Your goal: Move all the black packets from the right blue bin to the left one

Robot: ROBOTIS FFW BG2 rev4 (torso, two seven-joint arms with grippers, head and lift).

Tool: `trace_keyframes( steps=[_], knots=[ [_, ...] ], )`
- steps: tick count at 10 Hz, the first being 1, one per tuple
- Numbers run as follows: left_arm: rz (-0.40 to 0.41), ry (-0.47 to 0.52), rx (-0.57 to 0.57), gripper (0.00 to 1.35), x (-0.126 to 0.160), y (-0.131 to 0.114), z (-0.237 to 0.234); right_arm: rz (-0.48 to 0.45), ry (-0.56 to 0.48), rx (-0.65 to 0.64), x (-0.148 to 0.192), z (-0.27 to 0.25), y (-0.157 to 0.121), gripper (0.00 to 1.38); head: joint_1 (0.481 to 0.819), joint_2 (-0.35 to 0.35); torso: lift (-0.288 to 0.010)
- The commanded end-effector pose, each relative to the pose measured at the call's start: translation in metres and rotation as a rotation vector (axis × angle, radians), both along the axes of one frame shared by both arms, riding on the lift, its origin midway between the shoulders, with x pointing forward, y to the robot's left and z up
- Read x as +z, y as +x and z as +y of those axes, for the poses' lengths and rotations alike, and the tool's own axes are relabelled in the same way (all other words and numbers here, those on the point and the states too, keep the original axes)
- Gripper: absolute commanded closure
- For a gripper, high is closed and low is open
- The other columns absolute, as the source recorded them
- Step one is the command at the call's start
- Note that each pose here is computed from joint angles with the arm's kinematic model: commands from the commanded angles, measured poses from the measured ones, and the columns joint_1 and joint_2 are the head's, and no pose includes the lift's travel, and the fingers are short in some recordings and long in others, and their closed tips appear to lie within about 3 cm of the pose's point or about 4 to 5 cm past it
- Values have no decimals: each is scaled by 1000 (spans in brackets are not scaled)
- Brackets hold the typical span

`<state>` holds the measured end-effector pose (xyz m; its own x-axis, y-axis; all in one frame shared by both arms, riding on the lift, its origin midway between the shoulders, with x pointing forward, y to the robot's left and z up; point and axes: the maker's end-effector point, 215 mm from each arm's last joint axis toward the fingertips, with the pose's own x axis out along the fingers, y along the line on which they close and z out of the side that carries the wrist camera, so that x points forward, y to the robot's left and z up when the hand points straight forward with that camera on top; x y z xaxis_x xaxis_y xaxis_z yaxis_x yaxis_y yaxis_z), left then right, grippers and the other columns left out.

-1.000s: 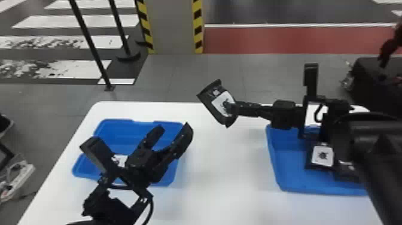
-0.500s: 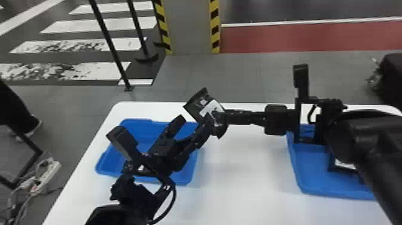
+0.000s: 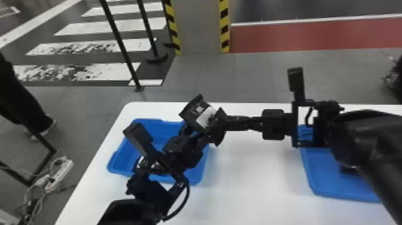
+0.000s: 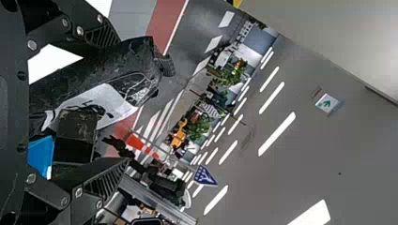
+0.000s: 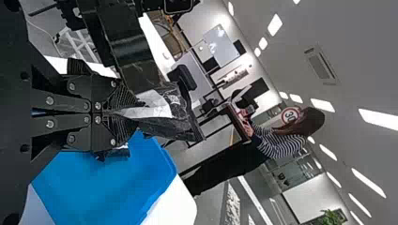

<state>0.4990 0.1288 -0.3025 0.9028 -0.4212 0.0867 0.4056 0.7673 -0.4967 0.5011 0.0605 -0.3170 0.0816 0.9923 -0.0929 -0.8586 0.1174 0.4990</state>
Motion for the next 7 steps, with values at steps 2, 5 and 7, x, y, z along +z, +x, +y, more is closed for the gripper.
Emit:
trace_keyframes(
  steps=[2,5,7],
  knots=[
    [-73,-2,65,1231,14,3,18,1,0,-1,-1,-1,1,1260,695,213,-110],
    [-86,-15,57,1230,17,1,12,-13,12,-11,6,-3,8,1260,695,225,-110],
    [-94,-1,45,1230,20,1,7,-35,33,-24,16,-5,18,1260,695,215,-110]
  ],
)
